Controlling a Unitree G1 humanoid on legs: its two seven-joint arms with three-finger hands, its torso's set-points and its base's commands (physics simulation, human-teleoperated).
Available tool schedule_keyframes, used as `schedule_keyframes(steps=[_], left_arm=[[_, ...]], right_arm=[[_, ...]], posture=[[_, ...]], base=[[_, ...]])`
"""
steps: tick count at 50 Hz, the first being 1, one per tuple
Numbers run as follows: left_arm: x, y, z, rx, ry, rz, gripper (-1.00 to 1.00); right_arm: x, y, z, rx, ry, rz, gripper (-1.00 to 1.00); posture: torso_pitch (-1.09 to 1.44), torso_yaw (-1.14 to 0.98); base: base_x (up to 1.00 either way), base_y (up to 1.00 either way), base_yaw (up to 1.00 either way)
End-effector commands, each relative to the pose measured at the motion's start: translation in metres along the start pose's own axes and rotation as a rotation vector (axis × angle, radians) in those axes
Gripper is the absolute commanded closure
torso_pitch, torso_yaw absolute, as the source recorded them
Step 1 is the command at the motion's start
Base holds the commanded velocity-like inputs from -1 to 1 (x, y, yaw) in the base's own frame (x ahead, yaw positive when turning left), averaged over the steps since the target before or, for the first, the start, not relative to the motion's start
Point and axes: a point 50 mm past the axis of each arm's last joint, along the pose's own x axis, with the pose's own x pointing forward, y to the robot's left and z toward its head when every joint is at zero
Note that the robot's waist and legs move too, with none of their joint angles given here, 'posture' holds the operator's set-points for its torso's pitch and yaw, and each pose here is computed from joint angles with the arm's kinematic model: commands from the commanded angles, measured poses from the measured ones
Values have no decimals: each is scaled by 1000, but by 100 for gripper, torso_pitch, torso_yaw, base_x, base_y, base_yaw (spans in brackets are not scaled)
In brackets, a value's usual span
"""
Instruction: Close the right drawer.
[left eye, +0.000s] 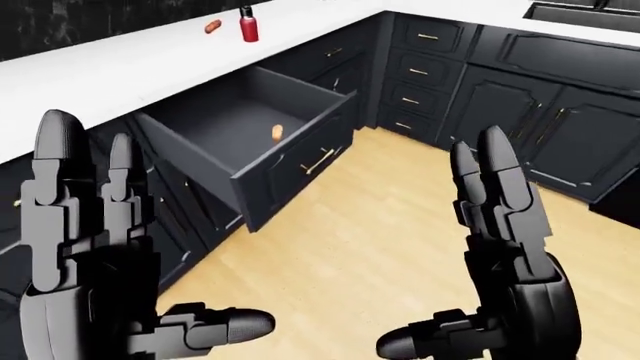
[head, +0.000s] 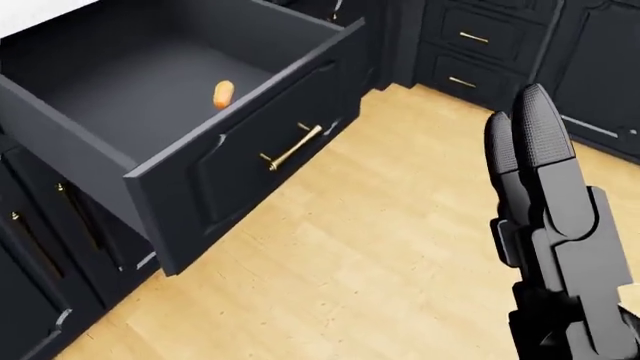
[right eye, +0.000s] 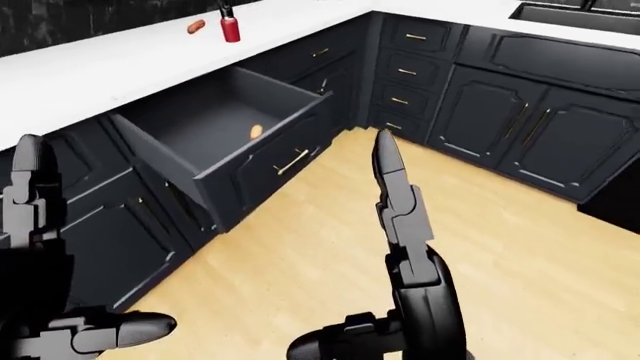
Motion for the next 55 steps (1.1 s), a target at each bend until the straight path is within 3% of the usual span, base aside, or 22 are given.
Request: schedule_keyframes(steps=[1,19,25,55], left_arm=[[1,-2,12,-2,-72,-8,-100],[1,-2,12,-2,-72,-6,-100],[1,-2,12,-2,-71,-6,-100],[1,-2,12,-3,-71,-8,-100]], right_arm=[[1,-3,12,-8,-71,-20,-100],[1,-3,6,-6,-58,-20,-100],[7,-9,0,-48,-5,-88,-100],[5,-4,0,-56,-2,-53,-100]], posture=[[0,0],[0,0],[0,0],[0,0]], base=[[0,0,-51],[0,0,-49],[0,0,-2],[0,22,0]])
